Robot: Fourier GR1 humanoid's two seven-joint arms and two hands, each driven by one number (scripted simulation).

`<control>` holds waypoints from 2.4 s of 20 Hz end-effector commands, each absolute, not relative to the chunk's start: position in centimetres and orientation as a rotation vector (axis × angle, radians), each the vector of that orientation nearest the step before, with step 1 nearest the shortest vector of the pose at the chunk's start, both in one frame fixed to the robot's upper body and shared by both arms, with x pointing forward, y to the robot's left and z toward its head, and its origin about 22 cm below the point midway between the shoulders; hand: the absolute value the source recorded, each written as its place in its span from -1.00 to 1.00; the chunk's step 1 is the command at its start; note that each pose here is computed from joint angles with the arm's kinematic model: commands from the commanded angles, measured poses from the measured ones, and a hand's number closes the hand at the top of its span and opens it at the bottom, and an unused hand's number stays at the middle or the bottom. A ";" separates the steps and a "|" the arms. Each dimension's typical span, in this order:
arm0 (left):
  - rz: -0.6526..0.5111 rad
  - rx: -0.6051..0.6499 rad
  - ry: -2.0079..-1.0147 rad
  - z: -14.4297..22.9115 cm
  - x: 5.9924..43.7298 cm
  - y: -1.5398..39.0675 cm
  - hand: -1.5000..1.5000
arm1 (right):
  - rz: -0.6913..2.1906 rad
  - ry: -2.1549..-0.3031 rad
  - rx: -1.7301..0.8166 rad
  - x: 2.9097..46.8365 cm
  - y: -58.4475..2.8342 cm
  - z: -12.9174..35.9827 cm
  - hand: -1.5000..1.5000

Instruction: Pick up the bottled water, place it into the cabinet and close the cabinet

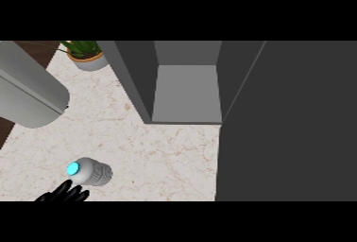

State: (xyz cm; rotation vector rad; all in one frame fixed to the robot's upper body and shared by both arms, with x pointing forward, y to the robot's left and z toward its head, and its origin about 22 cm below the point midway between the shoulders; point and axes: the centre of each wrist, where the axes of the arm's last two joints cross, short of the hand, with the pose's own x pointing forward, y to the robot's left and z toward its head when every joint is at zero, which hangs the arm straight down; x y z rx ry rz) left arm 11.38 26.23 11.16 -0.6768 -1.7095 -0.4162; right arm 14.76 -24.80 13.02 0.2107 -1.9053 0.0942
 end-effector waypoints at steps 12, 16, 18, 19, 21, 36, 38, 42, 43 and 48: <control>-0.403 -0.789 -1.701 13.1 4.4 30.4 -1.00 | 0.100 -1.892 0.255 10.1 -26.4 16.0 -1.00; -0.433 -0.776 -1.681 13.9 3.1 31.1 -1.00 | 0.099 -1.884 0.246 9.8 -26.6 16.1 -1.00; -0.397 -0.744 -1.691 13.8 2.7 32.0 -1.00 | 0.103 -1.900 0.267 9.5 -26.4 16.2 -1.00; -0.401 -0.737 -1.678 13.6 2.5 32.8 -1.00 | 0.112 -1.886 0.256 9.5 -26.7 16.4 -1.00; -0.383 -0.726 -1.695 14.4 2.2 32.4 -1.00 | 0.094 -1.892 0.263 9.7 -26.9 15.6 -1.00; -0.258 -0.518 -1.707 12.7 2.6 36.7 -1.00 | 0.124 -1.888 0.280 8.7 -27.4 16.6 -1.00; -0.266 -0.469 -1.683 11.3 3.4 37.0 -1.00 | 0.139 -1.897 0.307 7.9 -27.2 17.1 -1.00; -0.265 -0.426 -1.661 10.2 5.9 37.8 -1.00 | 0.145 -1.895 0.285 7.8 -27.1 16.8 -1.00; -0.265 -0.437 -1.646 9.1 5.6 37.0 -1.00 | 0.131 -1.902 0.288 8.5 -28.1 16.6 -1.00; -0.290 -0.391 -1.656 7.3 8.8 37.8 -1.00 | 0.136 -1.877 0.280 7.4 -27.9 16.2 -1.00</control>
